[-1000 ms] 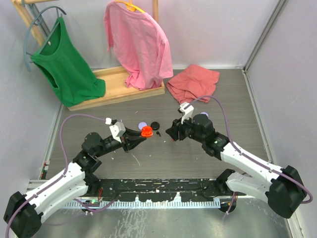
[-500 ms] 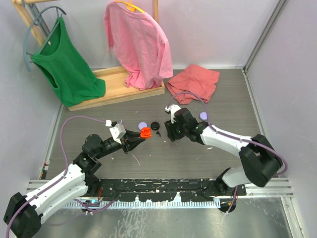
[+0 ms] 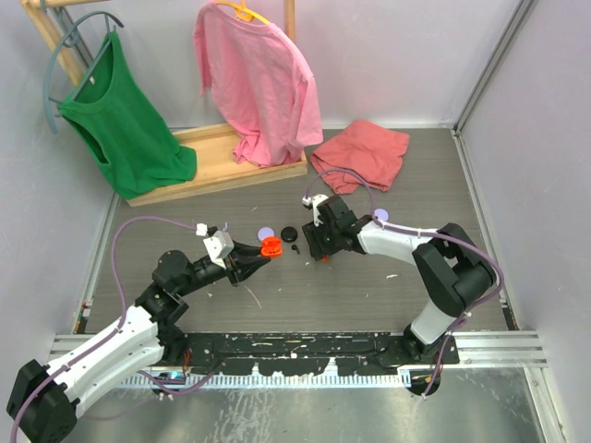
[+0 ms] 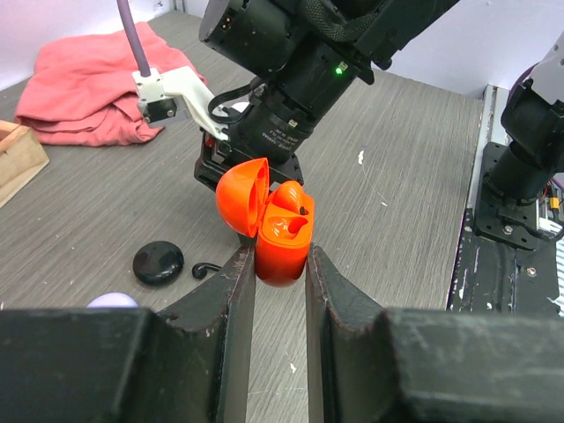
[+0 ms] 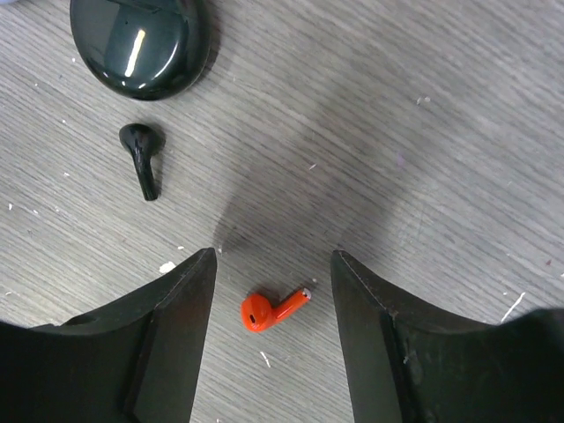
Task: Insert the wireless bluetooth earbuds into the charging case
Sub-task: Pick up the earbud from the center of the board.
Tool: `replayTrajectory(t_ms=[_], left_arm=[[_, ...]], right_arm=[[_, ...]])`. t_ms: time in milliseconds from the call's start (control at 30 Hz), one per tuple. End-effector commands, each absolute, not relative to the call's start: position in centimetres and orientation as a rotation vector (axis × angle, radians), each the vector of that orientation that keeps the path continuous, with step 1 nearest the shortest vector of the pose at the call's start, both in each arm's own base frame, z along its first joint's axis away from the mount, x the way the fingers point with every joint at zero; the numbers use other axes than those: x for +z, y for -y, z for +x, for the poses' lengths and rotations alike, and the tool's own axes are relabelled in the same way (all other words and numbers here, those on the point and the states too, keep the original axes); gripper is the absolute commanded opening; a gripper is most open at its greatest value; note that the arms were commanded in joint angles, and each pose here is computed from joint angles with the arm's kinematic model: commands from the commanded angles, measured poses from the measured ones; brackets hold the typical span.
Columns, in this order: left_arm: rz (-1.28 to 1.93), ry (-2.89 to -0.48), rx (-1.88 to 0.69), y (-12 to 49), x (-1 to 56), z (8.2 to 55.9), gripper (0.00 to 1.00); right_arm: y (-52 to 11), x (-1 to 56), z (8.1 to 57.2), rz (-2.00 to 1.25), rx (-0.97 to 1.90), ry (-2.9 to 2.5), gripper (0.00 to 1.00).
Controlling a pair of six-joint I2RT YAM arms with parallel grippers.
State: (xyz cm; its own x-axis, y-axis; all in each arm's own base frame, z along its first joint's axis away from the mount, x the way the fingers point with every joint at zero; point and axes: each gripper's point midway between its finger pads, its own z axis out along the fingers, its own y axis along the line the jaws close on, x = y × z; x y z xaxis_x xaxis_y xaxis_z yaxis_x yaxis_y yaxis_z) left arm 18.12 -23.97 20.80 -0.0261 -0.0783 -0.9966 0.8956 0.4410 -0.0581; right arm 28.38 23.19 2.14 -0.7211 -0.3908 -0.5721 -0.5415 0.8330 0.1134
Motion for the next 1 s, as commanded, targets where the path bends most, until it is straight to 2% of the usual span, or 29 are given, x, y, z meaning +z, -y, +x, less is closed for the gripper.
replayTrajectory(t_ms=[0,600,967], left_arm=[[0.795,-1.305,-0.902,23.8,22.5,18.3,0.00],[0.802,-1.312,-0.913,24.0,22.3,18.3,0.00],[0.797,-1.312,-0.911,23.9,22.4,18.2,0.00]], right_arm=[[-23.5,2.8,27.9,-0.669,0.404,-2.505,0.61],[-23.6,4.3,22.1,-0.729,0.591,-2.595,0.55],[-22.9,6.3,25.8,-0.696,0.315,-2.466,0.47]])
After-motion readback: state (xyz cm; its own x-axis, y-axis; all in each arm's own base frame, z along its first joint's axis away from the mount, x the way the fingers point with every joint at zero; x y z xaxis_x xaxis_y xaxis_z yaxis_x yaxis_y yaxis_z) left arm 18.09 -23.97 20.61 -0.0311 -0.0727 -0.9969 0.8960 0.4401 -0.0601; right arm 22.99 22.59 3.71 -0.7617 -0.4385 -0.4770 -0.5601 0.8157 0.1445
